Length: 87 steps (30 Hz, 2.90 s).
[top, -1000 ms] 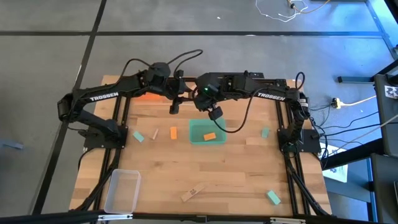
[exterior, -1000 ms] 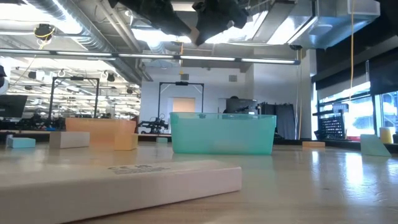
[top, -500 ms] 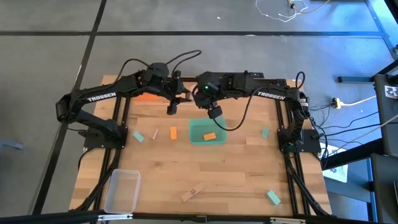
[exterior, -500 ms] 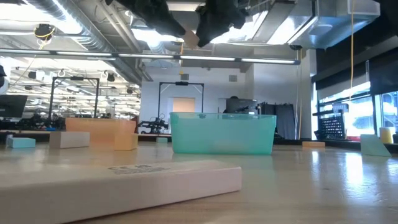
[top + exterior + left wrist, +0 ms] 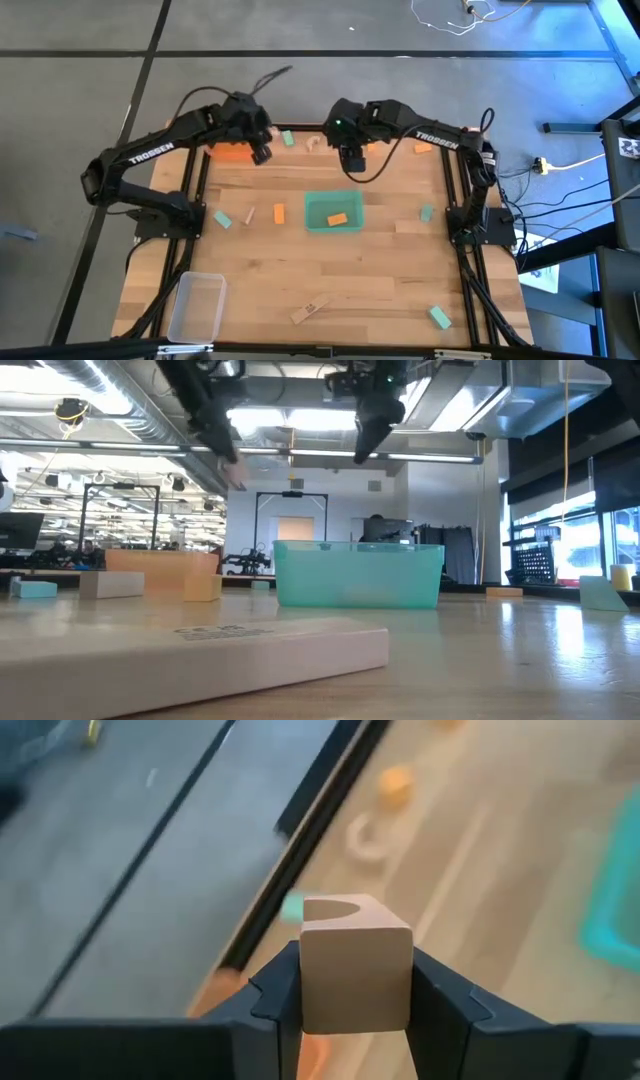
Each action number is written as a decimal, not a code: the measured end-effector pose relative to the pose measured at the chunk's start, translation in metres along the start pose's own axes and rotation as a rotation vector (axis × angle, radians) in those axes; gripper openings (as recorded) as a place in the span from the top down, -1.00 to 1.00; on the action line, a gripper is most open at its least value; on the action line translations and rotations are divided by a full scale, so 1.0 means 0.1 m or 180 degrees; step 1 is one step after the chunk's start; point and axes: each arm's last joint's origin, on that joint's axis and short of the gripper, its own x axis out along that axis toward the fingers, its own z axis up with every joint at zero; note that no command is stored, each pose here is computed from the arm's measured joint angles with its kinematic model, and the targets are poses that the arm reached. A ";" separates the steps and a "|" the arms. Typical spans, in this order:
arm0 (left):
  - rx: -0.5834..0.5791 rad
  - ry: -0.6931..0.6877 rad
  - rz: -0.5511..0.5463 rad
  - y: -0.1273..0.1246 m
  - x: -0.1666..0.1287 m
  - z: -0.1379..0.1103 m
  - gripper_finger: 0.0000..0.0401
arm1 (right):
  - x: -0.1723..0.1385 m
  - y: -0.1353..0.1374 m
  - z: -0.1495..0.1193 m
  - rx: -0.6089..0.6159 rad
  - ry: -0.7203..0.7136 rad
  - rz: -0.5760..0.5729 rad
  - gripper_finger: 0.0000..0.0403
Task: Sort & place blocks by color
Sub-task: Put the brown block into the light orange bin, then put the orange block into the light blue bin
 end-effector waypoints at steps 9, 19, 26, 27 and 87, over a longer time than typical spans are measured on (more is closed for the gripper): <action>-0.1157 0.1049 0.0628 0.50 0.30 -0.34 0.40 | 0.04 -0.14 -0.12 0.0388 0.0026 0.0415 0.05; -0.1488 0.1744 0.0671 0.75 0.91 -0.58 0.40 | 0.04 -0.13 -0.11 0.0379 -0.0025 0.0513 0.05; -0.1567 0.2003 0.0490 0.77 1.17 -0.69 0.40 | 0.04 -0.13 -0.11 0.0371 -0.0026 0.0513 0.05; -0.1564 0.2037 0.0484 0.76 1.20 -0.70 0.40 | 0.04 -0.13 -0.11 0.0371 -0.0026 0.0513 0.05; -0.1432 0.0320 -0.0014 0.22 -0.19 -0.21 -0.05 | 1.51 -0.64 -1.43 0.3079 0.0601 0.0132 0.05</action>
